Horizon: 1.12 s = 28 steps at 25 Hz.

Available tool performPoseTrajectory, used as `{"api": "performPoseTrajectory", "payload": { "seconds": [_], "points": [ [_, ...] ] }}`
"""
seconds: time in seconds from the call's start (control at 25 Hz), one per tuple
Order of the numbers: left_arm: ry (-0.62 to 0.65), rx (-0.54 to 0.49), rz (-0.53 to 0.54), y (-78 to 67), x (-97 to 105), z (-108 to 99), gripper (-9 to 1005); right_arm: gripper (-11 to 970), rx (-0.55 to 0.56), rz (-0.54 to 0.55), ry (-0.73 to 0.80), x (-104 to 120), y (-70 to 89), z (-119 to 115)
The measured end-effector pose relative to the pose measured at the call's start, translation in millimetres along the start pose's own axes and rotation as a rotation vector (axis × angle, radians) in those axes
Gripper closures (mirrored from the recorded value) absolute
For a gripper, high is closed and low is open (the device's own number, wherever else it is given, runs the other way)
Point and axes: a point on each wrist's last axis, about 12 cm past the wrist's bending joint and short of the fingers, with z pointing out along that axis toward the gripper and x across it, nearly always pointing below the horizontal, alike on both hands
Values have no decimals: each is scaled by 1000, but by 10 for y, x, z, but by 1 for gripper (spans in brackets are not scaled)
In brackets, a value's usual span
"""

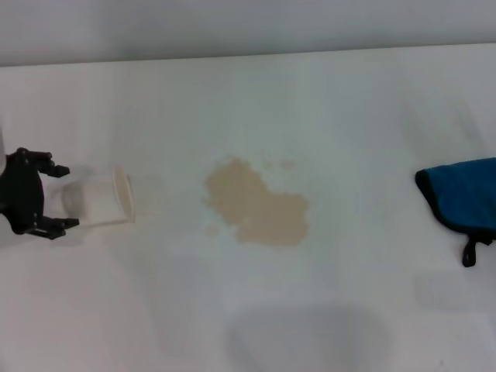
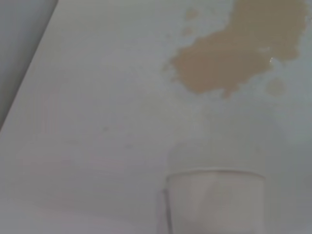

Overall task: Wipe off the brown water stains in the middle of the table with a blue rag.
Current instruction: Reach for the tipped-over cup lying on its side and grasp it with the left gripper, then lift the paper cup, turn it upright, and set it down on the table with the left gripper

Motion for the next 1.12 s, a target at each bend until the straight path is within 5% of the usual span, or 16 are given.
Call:
{"api": "performPoseTrajectory", "payload": {
  "seconds": [0.64, 1.12],
  "points": [
    [-23, -14, -5, -55, 38, 300, 232, 103, -11, 0, -15, -12, 4, -69],
    [-67, -39, -22, -59, 21, 331, 274, 103, -12, -1, -26, -26, 0, -70]
  ]
}}
